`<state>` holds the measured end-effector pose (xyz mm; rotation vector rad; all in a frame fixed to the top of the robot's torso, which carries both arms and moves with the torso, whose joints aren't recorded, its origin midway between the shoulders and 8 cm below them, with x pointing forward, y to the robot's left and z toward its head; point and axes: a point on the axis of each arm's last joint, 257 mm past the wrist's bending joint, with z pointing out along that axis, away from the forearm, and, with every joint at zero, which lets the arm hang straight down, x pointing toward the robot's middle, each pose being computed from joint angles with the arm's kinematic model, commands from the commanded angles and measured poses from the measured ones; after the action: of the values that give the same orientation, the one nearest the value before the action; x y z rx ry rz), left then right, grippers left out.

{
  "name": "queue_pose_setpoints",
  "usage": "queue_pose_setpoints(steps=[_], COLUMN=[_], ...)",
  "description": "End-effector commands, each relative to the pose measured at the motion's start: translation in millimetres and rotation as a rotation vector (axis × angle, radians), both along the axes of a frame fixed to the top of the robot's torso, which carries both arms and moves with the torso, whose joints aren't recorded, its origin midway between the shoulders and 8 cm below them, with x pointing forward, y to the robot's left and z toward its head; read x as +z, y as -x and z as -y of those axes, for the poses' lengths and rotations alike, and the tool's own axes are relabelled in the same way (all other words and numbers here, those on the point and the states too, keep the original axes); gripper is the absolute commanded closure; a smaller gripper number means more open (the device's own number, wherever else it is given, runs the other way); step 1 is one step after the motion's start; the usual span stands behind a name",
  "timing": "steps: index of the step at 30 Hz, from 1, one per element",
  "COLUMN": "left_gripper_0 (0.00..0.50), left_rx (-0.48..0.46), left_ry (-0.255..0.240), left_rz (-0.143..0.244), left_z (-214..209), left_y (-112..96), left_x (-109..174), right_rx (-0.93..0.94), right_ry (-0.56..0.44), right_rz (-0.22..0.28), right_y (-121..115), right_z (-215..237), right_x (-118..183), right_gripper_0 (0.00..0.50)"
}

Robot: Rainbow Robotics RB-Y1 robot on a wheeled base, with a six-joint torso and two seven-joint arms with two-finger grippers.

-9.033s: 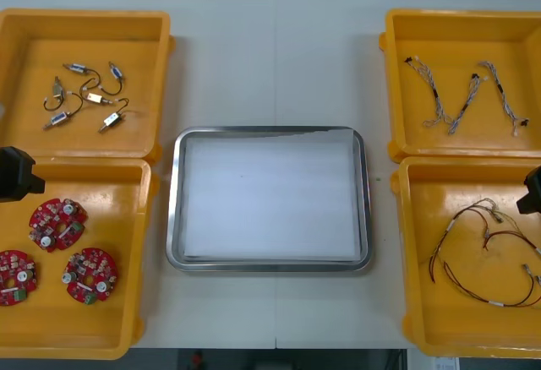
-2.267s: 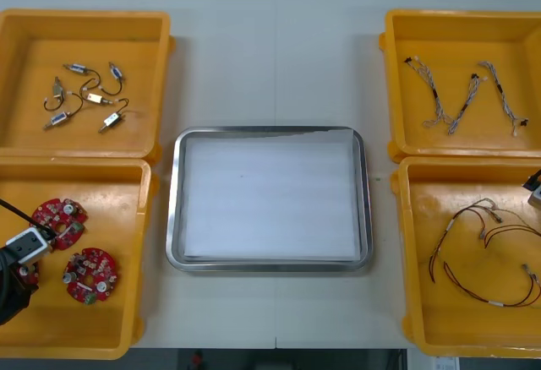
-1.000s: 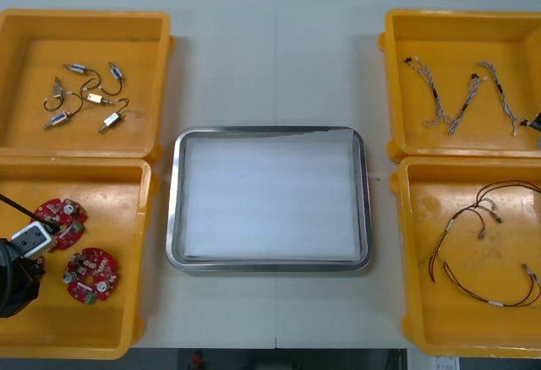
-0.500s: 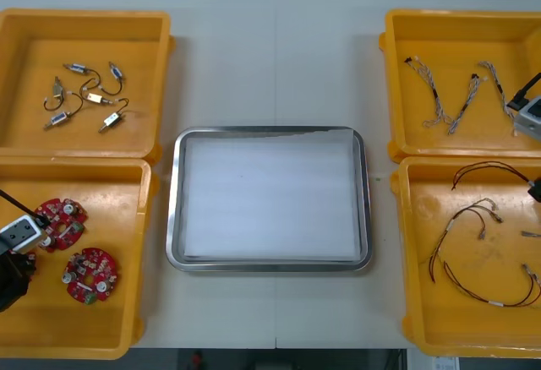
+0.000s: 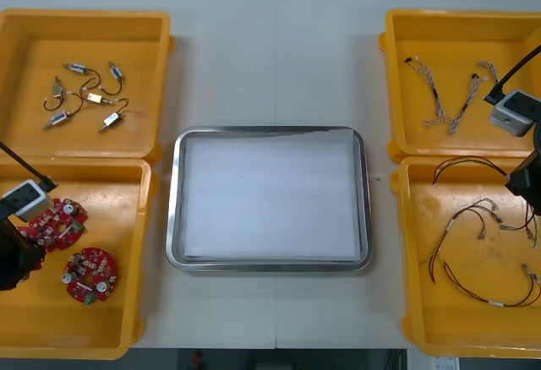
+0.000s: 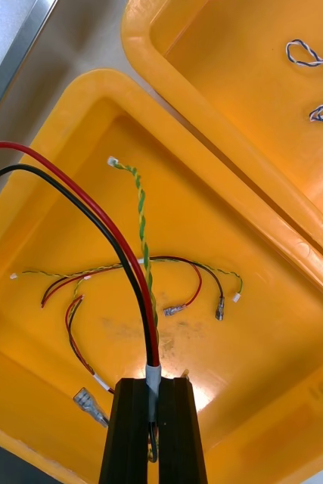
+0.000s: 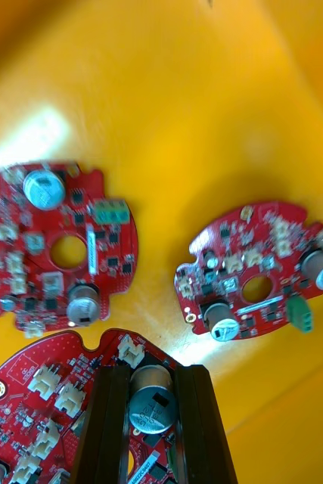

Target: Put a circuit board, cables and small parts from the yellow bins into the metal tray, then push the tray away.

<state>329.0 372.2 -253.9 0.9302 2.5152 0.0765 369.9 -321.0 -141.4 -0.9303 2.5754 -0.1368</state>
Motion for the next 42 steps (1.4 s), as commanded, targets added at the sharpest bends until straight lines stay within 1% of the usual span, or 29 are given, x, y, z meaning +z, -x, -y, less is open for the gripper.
queue_pose_setpoints(steps=[1, 2, 4, 6, 7, 8, 9, 13, 14, 16, 21, 25, 27, 29, 34, 38, 42], left_gripper_0=[0.5, 0.5, 0.5, 0.5, 0.5, 0.5, 0.5, 0.5, 0.5, 0.5, 0.5, 0.5, 0.5, 0.5, 0.5, 0.5, 0.5], left_rx=[-0.043, -0.036, -0.012, 0.002, 0.015, 0.028, 0.056, 0.105, 0.113, 0.145, 0.214, 0.254, 0.273, 0.316, 0.363, 0.426, 0.466], left_ry=[-0.011, -0.003, 0.032, 0.053, 0.072, 0.081, 0.106, 0.144, 0.15, 0.183, 0.238, 0.268, 0.272, 0.279, 0.284, 0.308, 0.314], left_rz=[0.018, 0.013, -0.011, -0.024, -0.03, -0.032, -0.035, -0.036, -0.035, -0.035, -0.039, -0.037, -0.034, -0.026, -0.006, -0.007, 0.0], left_z=[14.0, 15.6, 22.5, 26.6, 30.8, 31.9, 38.8, 58.5, 60.6, 69.7, 80.6, 90.1, 94.7, 100.1, 113.6, 130.7, 149.3], left_y=[-14.8, -14.6, -11.0, -7.8, -5.5, -4.8, -2.3, 1.9, 1.6, 1.6, 0.7, -5.1, -9.8, -17.2, -31.9, -40.7, -47.7], left_x=[50.3, 55.1, 72.2, 83.6, 90.1, 93.4, 99.4, 115.2, 117.7, 125.2, 136.1, 140.4, 140.7, 140.2, 135.1, 131.3, 128.9], right_rx=[-0.016, -0.018, -0.018, -0.017, -0.017, -0.02, -0.02, -0.027, -0.027, -0.03, -0.046, -0.051, -0.051, -0.051, -0.051, -0.051, -0.051], right_ry=[-0.012, -0.013, -0.014, -0.016, -0.018, -0.02, -0.025, -0.041, -0.042, -0.045, -0.044, -0.045, -0.045, -0.045, -0.045, -0.045, -0.045], right_rz=[0.027, 0.027, 0.032, 0.038, 0.042, 0.043, 0.044, 0.038, 0.038, 0.033, 0.035, 0.037, 0.037, 0.037, 0.037, 0.037, 0.037], right_y=[-3.6, -3.6, -5.1, -6.7, -7.5, -7.9, -9.1, -13.5, -14.2, -14.9, -16.0, -16.3, -16.3, -16.3, -16.3, -16.3, -16.3], right_z=[-9.2, -9.2, -9.7, -11.0, -11.9, -12.1, -13.2, -14.5, -14.6, -14.9, -13.0, -13.1, -13.1, -13.1, -13.1, -13.1, -13.1], right_x=[9.1, 9.1, 11.1, 13.7, 15.3, 15.8, 17.0, 19.8, 20.1, 19.4, 19.2, 19.4, 19.4, 19.4, 19.4, 19.4, 19.4], right_gripper_0=[0.5, 0.5, 0.5, 0.5, 0.5, 0.5, 0.5, 0.5, 0.5, 0.5, 0.5, 0.5, 0.5, 0.5, 0.5, 0.5, 0.5])
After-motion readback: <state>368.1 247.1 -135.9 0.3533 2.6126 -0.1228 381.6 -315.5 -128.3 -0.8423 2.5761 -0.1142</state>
